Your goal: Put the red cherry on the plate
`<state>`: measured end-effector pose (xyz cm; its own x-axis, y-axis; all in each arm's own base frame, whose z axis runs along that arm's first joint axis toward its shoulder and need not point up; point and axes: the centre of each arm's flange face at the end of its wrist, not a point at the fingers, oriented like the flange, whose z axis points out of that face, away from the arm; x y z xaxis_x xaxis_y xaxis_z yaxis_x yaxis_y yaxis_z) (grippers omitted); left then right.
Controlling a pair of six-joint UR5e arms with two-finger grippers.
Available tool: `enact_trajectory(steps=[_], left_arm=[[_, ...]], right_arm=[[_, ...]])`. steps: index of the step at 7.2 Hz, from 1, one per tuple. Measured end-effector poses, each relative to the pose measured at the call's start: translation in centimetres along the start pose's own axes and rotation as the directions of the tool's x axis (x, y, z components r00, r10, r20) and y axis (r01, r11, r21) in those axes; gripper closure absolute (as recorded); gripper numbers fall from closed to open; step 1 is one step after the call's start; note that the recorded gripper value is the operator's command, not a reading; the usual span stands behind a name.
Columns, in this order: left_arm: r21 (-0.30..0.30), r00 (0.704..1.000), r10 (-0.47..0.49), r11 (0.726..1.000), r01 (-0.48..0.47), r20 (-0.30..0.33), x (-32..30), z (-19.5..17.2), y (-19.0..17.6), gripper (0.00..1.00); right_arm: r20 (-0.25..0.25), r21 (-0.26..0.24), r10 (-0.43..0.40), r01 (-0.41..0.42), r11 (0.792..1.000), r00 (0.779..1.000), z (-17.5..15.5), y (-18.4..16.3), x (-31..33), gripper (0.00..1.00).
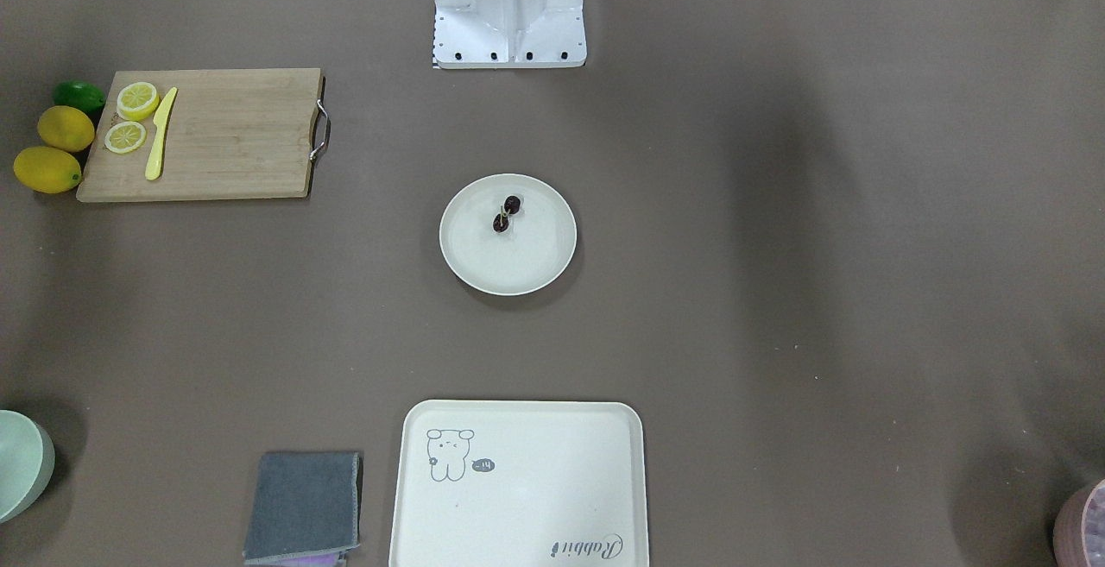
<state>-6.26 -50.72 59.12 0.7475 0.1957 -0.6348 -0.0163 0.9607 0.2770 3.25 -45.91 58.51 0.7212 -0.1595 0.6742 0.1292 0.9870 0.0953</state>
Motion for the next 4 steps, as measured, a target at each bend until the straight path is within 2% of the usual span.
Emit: enact_trajectory(steps=[2,4], left_arm=[[-0.013,1.000,-0.009,1.000,0.009,-0.002,-0.5,0.6,1.4,0.02],[-0.022,1.000,-0.015,1.000,0.015,-0.002,-0.8,1.0,2.1,0.02]], right_arm=[[0.013,0.009,0.046,-0.046,0.999,0.999,0.0,3.1,6.7,0.00],[0.013,0.004,0.073,-0.073,0.997,0.997,0.4,5.3,8.8,0.00]])
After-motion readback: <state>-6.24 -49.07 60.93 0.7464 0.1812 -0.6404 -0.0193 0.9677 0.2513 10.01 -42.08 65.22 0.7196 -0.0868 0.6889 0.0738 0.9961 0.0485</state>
